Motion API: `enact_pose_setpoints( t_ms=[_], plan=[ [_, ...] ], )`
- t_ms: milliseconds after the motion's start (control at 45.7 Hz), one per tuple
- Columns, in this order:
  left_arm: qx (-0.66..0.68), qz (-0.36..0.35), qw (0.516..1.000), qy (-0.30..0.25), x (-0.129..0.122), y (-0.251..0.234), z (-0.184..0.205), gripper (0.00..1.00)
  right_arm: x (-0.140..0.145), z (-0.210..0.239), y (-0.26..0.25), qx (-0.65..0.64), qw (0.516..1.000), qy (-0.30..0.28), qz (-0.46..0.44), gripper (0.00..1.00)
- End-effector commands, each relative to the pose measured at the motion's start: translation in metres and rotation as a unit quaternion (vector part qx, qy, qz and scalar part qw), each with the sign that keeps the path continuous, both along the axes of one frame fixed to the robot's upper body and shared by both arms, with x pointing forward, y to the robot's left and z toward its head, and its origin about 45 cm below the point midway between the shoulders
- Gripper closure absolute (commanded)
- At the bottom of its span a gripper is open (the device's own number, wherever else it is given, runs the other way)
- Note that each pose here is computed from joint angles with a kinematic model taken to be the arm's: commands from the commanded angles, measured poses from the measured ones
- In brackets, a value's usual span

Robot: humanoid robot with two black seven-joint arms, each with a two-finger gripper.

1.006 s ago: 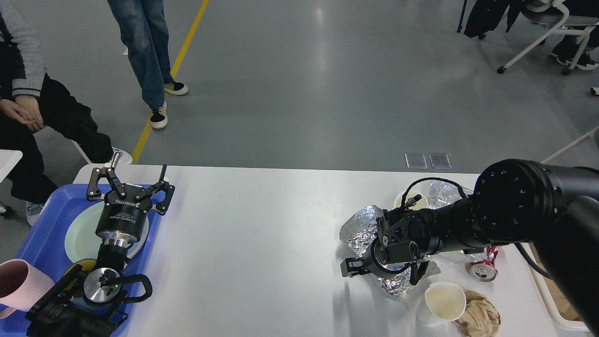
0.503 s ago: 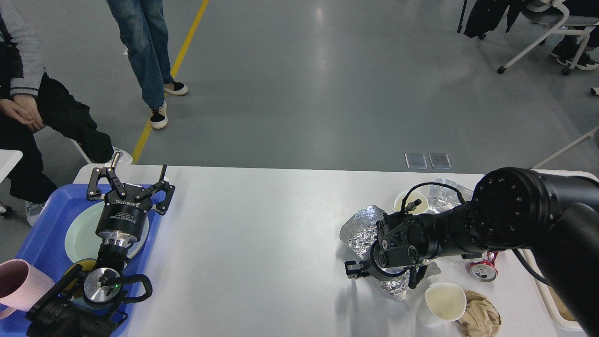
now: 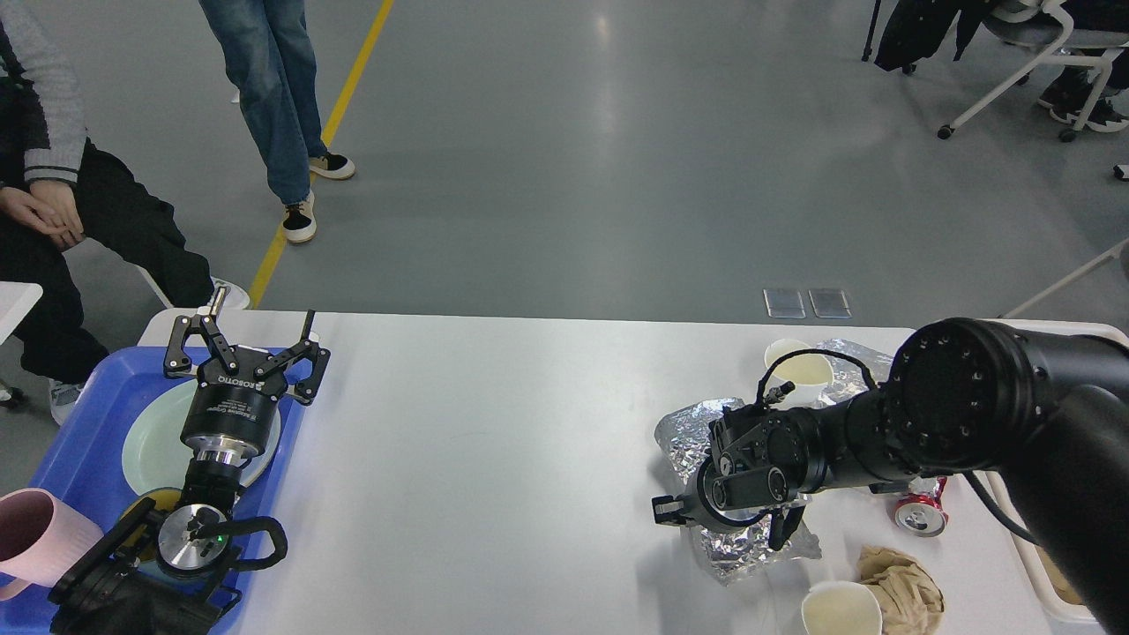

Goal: Tidy desktop
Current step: 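Grasp the crumpled foil tray with the right gripper, then lift the foil tray and carry it to the white bin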

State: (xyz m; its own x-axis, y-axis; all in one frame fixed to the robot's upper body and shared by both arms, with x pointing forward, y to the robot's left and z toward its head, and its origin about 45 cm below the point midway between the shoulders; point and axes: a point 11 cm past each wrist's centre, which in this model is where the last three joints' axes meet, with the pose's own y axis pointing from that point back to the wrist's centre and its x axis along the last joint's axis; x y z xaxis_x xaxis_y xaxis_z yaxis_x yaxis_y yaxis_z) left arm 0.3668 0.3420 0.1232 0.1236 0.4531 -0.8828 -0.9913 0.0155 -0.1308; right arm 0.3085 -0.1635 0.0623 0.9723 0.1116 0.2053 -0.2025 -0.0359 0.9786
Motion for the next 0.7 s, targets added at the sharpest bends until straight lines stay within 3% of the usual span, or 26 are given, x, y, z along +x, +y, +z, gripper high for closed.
enact_pose_setpoints(
  t_ms=[0, 350, 678],
  plan=[
    [0.000, 0.000, 1.000, 0.000, 0.000, 0.000, 0.000, 0.04, 0.001, 0.007, 0.010, 0.011, 1.000, 0.000, 0.002, 1.00],
    [0.000, 0.000, 1.000, 0.001, 0.000, 0.000, 0.000, 0.04, 0.019, 0.070, 0.019, 0.028, 0.999, 0.013, -0.019, 1.00],
    [0.000, 0.000, 1.000, 0.001, 0.000, 0.000, 0.000, 0.04, 0.042, 0.197, -0.008, 0.038, 0.996, 0.067, -0.037, 1.00]
  ],
)
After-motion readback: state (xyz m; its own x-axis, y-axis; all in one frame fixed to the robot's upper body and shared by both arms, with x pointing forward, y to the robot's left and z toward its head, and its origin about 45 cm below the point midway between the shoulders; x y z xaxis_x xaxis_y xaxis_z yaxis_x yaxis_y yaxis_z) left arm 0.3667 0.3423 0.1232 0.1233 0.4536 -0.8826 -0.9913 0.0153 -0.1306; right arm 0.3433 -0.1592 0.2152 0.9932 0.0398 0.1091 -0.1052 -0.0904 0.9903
